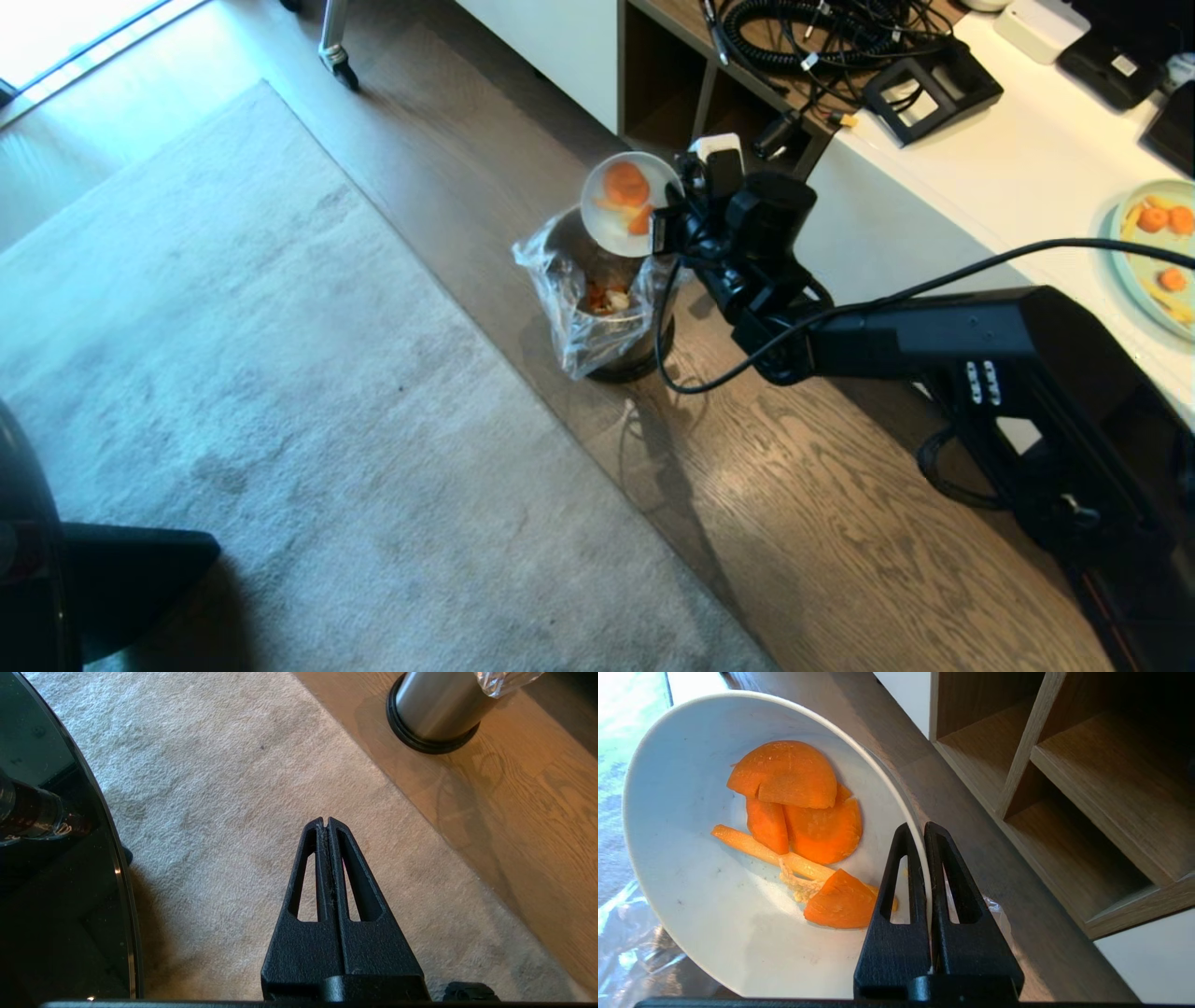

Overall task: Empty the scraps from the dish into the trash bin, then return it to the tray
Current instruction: Pour the leftover food from the bowl into the trash can

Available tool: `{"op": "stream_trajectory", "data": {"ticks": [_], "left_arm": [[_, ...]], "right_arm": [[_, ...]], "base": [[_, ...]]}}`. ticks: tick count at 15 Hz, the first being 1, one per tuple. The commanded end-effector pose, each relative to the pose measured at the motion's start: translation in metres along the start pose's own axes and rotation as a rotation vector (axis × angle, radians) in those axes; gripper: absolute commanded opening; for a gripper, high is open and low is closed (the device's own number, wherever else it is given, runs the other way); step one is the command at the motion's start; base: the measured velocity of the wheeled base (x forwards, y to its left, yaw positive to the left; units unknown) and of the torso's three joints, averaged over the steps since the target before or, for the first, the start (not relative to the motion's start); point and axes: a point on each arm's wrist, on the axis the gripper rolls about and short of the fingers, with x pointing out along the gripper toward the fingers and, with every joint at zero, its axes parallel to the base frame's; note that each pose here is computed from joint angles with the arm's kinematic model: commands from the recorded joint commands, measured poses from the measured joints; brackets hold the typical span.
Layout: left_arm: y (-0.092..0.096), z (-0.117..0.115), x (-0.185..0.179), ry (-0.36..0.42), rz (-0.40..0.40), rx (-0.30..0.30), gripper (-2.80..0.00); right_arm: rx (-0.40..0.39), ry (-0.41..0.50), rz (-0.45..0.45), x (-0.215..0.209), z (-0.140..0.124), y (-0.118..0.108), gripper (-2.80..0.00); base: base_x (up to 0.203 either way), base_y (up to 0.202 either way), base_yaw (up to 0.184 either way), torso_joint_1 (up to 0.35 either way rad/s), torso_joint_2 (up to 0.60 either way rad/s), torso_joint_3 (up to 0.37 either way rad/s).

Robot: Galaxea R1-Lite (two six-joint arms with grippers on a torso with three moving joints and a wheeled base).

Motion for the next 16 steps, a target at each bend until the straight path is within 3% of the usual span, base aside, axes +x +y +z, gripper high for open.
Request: {"op": "stream_trajectory", "data": {"ticks": [1,11,16], "left_arm": [[0.0000,0.0000,0.0000,-0.001,0.000,0.000,-2.80],[0.0000,0.0000,0.0000,-0.001,0.000,0.000,-2.80],[0.0000,0.0000,0.0000,-0.001,0.000,0.000,-2.80]], "right_arm": [[-0.034,-0.009,-0.005,0.0004,-0.0053,0.0004,-2.80],[-0.334,-0.203,0.081,-0.0008,-0.0044,0.0035,-2.80],[-0.442,-0.295,0.037,-0.0021,-0.0091,0.0013,-2.80]], "base": [[0.000,0.000,0.000,0.000,0.00,0.000],[0.000,0.000,0.000,0.000,0.00,0.000],[0.000,0.000,0.000,0.000,0.00,0.000]]}}
